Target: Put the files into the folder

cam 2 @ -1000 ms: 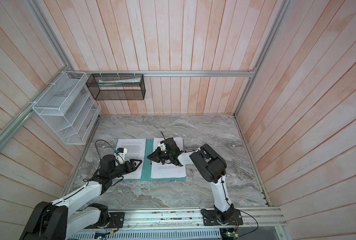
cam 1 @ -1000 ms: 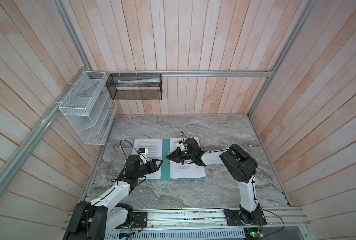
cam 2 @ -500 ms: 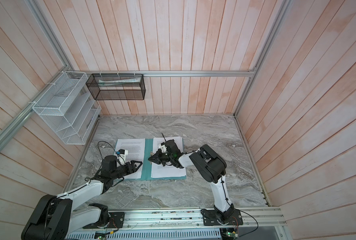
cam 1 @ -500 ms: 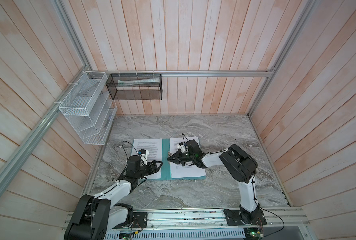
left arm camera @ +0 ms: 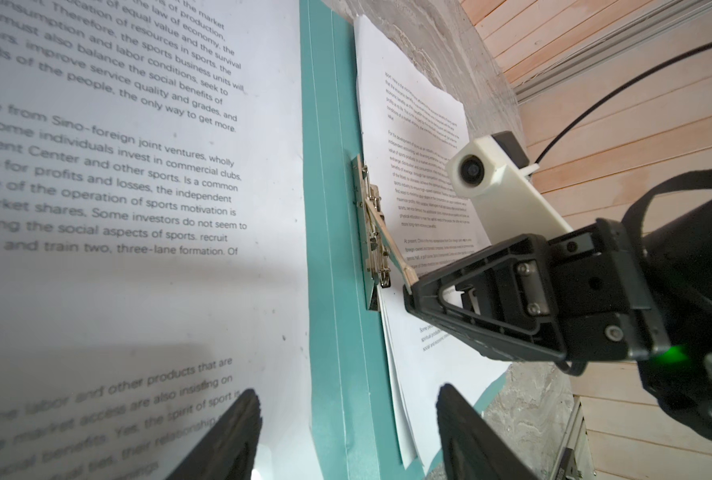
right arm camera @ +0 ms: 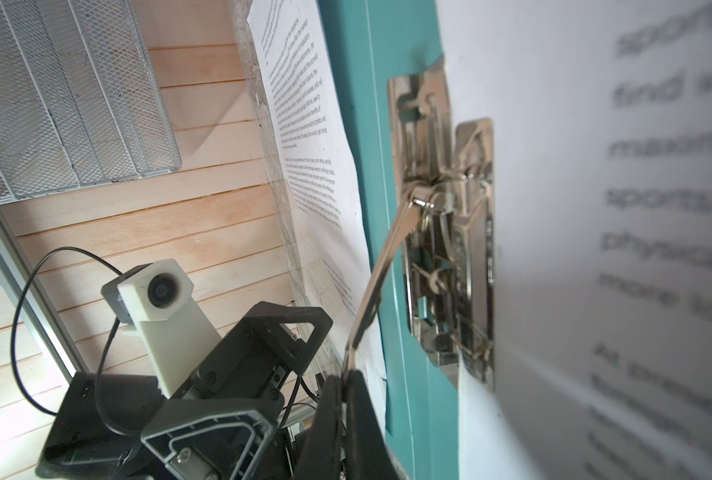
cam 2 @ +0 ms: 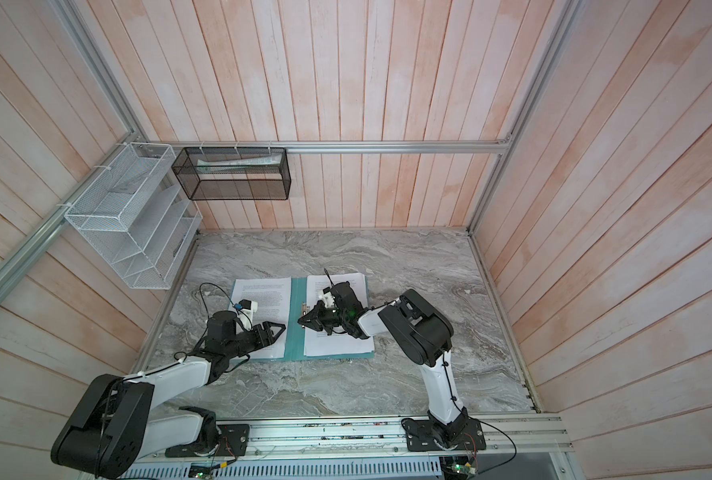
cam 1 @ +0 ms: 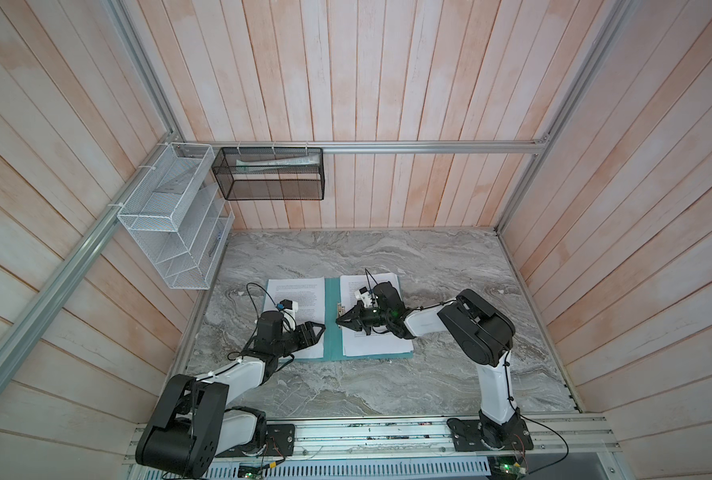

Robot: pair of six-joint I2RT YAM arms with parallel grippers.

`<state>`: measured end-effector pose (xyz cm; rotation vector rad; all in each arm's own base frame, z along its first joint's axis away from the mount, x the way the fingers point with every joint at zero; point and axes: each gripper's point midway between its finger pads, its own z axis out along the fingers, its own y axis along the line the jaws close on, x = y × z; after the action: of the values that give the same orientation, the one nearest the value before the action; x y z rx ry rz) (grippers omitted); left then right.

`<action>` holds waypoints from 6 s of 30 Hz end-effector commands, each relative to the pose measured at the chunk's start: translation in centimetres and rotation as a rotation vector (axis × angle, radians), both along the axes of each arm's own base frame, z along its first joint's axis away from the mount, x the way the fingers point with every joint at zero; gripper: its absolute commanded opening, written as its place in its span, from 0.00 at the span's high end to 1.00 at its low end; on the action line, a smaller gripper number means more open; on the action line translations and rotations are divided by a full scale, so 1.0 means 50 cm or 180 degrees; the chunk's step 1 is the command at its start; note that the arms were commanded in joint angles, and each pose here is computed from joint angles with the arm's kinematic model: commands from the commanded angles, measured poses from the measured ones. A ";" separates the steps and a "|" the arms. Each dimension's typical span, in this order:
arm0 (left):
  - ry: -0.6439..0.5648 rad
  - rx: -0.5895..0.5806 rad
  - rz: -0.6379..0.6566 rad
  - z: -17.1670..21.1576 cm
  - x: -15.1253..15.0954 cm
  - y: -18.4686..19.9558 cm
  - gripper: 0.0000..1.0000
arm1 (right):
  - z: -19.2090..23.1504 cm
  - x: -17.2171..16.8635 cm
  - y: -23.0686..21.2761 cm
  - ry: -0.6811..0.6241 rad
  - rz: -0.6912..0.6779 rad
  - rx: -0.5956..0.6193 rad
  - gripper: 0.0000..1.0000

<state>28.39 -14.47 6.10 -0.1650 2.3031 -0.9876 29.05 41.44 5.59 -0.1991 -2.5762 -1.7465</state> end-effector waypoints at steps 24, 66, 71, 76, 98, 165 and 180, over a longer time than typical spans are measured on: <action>0.0073 0.0127 0.0179 -0.034 0.003 0.022 0.33 | -0.129 -0.049 -0.120 0.0238 0.0115 -0.0968 0.97; 0.0386 0.0294 0.0277 -0.079 0.020 0.034 0.40 | -0.259 -0.141 -0.184 0.0705 0.0504 -0.1906 0.99; 0.0395 0.0303 0.0281 -0.080 0.020 0.035 0.40 | -0.277 -0.167 -0.200 0.0827 0.0599 -0.2036 0.99; 0.0383 0.0296 0.0277 -0.078 0.018 0.034 0.40 | -0.316 -0.219 -0.242 0.1068 0.0714 -0.2257 0.98; 0.0107 0.0168 0.0091 0.006 0.049 0.009 0.25 | -0.112 -0.065 -0.125 -0.0020 0.0938 -0.1731 0.69; -0.0272 0.0243 0.0166 0.121 0.099 0.015 0.17 | -0.132 0.075 -0.163 -0.1118 0.0326 -0.3440 0.84; -0.0178 0.0334 0.0251 0.094 0.104 0.026 0.17 | -0.136 0.048 -0.326 -0.0938 0.0105 -0.3143 0.86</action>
<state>33.41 -13.67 11.29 -0.1744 2.2699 -0.8574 34.47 27.78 2.42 0.0242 -3.4916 -0.4995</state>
